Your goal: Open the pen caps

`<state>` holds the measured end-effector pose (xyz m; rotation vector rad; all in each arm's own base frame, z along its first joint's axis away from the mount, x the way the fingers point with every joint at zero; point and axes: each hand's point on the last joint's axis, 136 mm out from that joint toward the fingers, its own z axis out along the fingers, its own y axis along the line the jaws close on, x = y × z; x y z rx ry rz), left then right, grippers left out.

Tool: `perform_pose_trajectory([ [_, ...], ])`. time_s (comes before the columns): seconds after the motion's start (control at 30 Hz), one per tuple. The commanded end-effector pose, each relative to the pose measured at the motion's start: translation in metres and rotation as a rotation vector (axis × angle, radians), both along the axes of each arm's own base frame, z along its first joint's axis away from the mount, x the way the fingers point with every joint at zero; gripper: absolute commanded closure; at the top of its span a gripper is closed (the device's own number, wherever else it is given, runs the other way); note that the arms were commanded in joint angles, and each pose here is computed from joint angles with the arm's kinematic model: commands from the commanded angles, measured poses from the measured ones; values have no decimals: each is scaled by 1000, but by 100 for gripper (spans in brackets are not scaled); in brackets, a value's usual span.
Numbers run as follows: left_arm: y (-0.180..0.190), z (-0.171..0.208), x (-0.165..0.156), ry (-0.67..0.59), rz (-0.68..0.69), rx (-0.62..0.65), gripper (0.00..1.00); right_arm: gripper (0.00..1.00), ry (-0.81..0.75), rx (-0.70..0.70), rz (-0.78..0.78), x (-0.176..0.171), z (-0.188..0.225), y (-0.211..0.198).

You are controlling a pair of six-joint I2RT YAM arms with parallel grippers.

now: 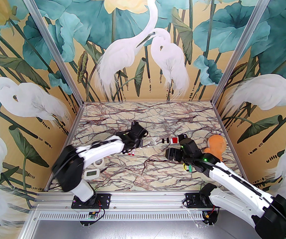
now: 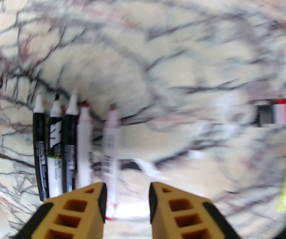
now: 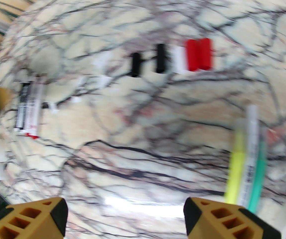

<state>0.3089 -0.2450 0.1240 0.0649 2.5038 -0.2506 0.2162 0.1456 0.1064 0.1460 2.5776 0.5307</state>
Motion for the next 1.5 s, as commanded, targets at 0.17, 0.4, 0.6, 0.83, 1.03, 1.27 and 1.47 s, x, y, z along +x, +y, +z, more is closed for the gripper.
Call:
perform_pose_trajectory([
  [0.17,-48,31,-61,21,-305,-449,61,39,85,-79,-133,1,-17,-47],
  [0.4,-64,56,-101,7,-464,-573,41,57,151,-89,-167,9,-35,-66],
  [0.6,-81,78,-128,-14,-617,-637,0,63,216,-117,-155,14,-57,-64],
  [0.83,-86,87,-135,-18,-671,-671,0,68,249,-154,-151,19,-69,-66],
  [1.03,-87,85,-131,-24,-653,-676,1,68,278,-195,-149,22,-77,-69],
  [1.27,-82,80,-130,-33,-631,-661,0,69,290,-202,-139,26,-84,-66],
  [1.47,-82,77,-129,-28,-624,-655,1,71,300,-251,-112,33,-89,-61],
])
